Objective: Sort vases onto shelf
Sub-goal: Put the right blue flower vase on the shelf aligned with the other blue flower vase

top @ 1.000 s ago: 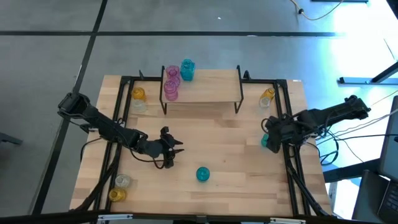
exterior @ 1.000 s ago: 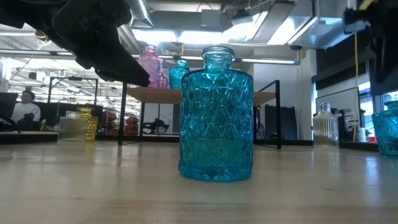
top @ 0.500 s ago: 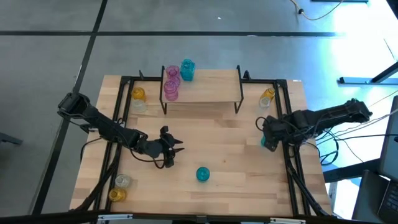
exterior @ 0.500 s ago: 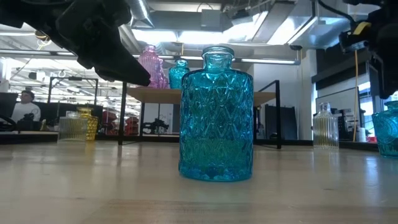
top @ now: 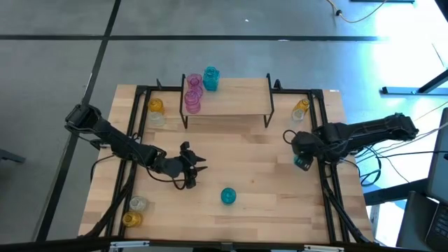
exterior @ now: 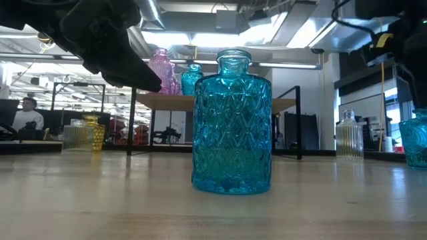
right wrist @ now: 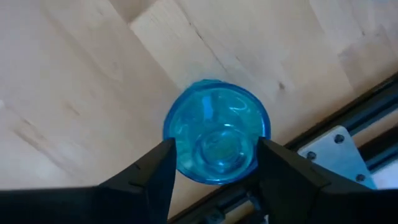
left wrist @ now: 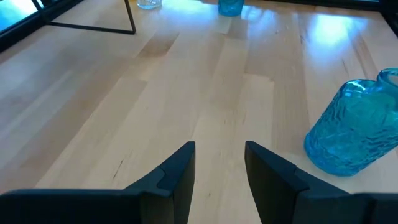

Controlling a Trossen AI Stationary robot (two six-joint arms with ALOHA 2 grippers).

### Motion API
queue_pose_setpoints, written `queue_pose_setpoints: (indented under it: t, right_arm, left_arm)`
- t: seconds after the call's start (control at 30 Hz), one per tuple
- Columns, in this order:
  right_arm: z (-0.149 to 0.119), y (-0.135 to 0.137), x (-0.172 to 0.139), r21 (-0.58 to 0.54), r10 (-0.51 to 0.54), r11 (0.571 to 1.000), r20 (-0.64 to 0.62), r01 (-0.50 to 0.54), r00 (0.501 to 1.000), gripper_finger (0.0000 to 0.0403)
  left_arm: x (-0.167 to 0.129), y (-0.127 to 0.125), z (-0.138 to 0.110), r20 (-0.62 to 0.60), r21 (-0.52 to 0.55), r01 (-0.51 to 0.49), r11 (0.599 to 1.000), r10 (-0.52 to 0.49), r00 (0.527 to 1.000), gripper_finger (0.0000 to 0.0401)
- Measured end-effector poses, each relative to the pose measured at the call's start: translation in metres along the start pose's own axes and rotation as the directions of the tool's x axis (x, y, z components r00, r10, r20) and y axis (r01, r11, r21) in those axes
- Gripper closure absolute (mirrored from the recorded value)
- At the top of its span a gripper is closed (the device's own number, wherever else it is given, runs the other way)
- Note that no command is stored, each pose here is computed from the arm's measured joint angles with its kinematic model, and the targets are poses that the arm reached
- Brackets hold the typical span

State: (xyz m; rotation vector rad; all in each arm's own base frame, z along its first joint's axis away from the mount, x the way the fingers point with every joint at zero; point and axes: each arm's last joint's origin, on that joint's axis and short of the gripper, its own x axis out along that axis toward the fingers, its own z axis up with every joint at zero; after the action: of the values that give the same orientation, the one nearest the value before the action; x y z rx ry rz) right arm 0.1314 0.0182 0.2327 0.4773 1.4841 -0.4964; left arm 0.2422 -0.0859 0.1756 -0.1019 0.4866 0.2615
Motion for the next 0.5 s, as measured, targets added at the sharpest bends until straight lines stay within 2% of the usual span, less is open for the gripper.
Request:
queue_pose_setpoints:
  t: [0.13, 0.3, 0.5]
  right_arm:
    - [0.009, 0.002, 0.009, -0.013, -0.053, 0.999, -0.065, 0.052, 0.996, 0.021]
    - [0.015, 0.005, 0.014, -0.044, -0.054, 0.998, -0.124, 0.049, 0.991, 0.0221]
    - [0.015, 0.006, 0.012, -0.072, -0.055, 0.996, -0.128, 0.046, 0.99, 0.0264]
  left_arm:
    - [0.0, 0.0, 0.001, 0.006, -0.003, 0.001, 1.0, -0.001, 1.0, 0.0268]
    - [0.0, 0.0, 0.001, 0.006, -0.003, 0.001, 1.0, -0.001, 1.0, 0.0268]
    - [0.0, 0.0, 0.001, 0.007, 0.003, 0.0, 1.0, 0.0, 1.0, 0.0268]
